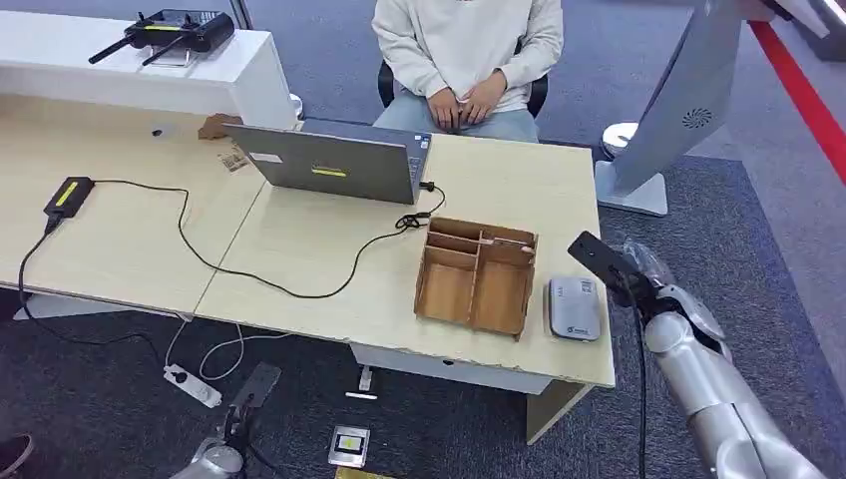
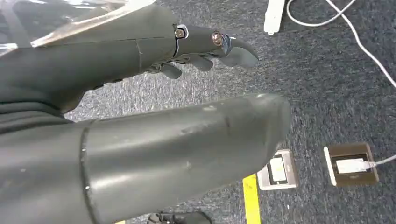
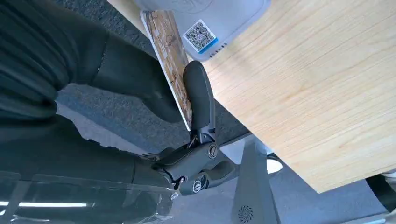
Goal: Pass the card to the sensor for recognition and then transmit it.
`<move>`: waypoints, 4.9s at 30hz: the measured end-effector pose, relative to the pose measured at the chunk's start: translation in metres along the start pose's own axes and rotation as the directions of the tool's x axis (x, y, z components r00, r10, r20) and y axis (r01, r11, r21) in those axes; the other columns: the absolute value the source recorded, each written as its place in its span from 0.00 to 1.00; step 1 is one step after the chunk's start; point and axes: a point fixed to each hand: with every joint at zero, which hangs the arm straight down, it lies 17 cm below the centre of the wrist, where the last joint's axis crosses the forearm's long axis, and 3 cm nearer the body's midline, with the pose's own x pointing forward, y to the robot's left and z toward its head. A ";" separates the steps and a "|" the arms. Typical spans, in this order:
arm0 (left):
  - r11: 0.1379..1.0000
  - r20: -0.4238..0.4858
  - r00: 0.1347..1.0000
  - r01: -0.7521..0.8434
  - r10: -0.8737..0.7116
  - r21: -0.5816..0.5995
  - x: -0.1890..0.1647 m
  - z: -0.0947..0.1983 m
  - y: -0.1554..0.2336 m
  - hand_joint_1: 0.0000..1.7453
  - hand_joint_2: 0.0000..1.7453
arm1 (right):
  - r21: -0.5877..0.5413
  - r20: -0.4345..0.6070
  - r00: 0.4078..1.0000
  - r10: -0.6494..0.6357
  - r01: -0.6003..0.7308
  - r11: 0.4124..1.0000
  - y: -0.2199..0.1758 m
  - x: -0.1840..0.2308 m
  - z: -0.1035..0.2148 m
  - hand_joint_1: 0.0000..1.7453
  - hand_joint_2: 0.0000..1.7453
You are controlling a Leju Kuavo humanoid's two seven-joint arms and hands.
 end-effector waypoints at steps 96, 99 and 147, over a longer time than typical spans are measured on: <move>0.999 -0.001 1.000 -0.022 0.022 0.023 0.007 -0.001 -0.002 0.00 0.00 | 0.104 0.123 0.990 -0.073 0.060 0.993 0.037 0.092 0.018 1.00 1.00; 0.999 -0.010 1.000 -0.024 0.024 0.023 0.003 -0.001 -0.001 0.00 0.00 | 0.093 0.123 0.990 -0.065 0.053 0.994 0.031 0.090 0.016 1.00 1.00; 1.000 -0.052 0.999 0.002 -0.001 0.005 -0.013 -0.001 0.004 0.00 0.00 | 0.172 0.036 0.999 0.041 -0.047 0.984 0.056 0.034 0.025 1.00 1.00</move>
